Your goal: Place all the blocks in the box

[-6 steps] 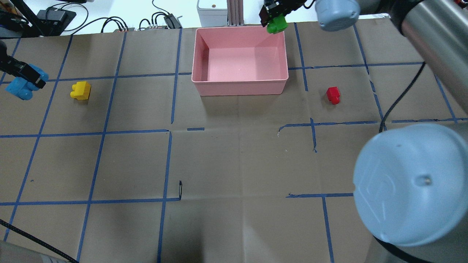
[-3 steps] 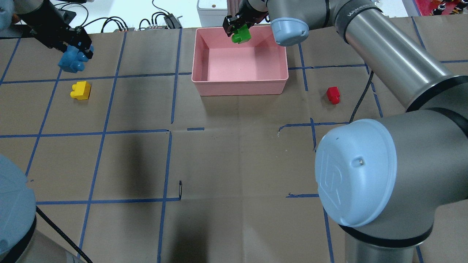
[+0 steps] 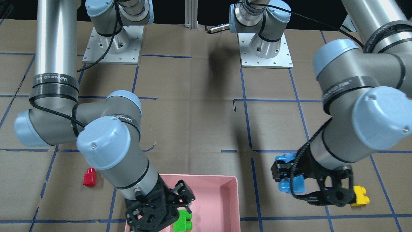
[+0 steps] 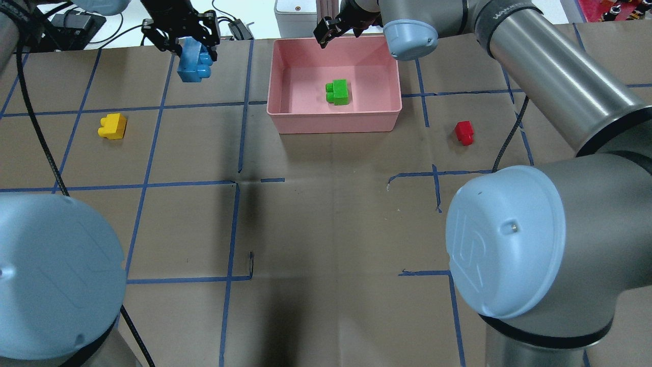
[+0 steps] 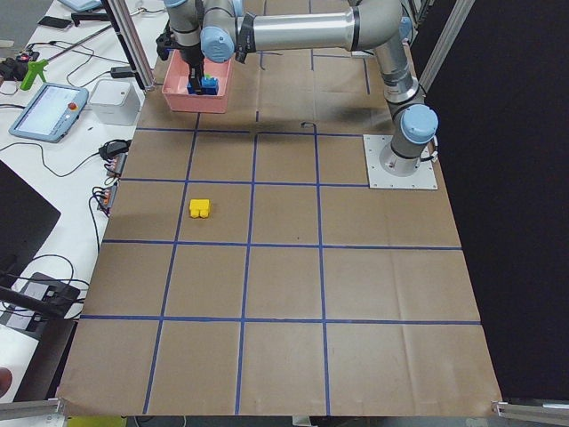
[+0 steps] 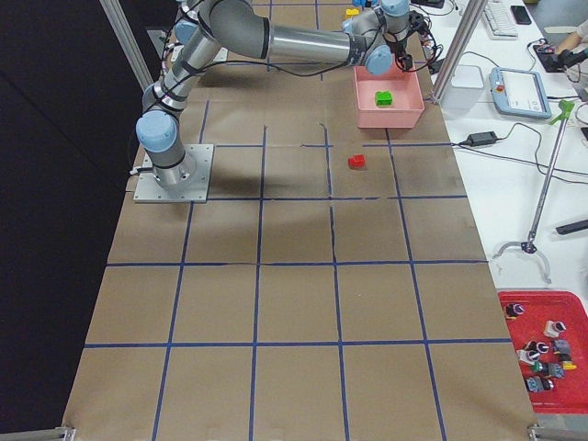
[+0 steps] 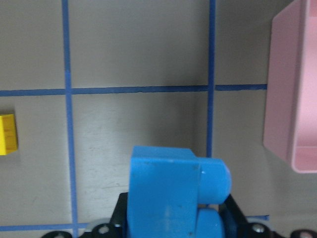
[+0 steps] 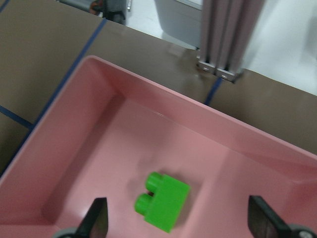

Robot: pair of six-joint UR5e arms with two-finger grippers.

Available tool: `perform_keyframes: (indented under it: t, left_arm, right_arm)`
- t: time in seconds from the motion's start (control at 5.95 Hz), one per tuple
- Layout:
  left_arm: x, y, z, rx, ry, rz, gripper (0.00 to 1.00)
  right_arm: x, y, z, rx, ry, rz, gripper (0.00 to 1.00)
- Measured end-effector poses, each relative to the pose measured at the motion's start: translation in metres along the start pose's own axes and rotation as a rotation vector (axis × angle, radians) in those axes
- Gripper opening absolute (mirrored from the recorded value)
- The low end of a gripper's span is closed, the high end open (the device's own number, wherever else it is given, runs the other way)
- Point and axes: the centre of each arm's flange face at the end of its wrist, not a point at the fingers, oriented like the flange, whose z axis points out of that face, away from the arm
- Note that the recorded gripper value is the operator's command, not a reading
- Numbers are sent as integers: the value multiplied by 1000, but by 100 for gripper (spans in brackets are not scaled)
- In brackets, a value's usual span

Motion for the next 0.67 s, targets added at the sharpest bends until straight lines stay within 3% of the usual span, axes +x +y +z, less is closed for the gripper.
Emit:
perform_keyframes:
  t: [0.34,0.5,0.67]
  left_arm:
    - [76,8,25,-6,5,-49,21]
    - [120,11,35,20,16,-72,21]
    - [165,6,52,41,27,-83,21]
  right_arm:
    - [87,31,-53,-178,158,44,99]
    - [127,53,-59,-245,215,86,98]
    - [150,76,-51,-284,233,119,98]
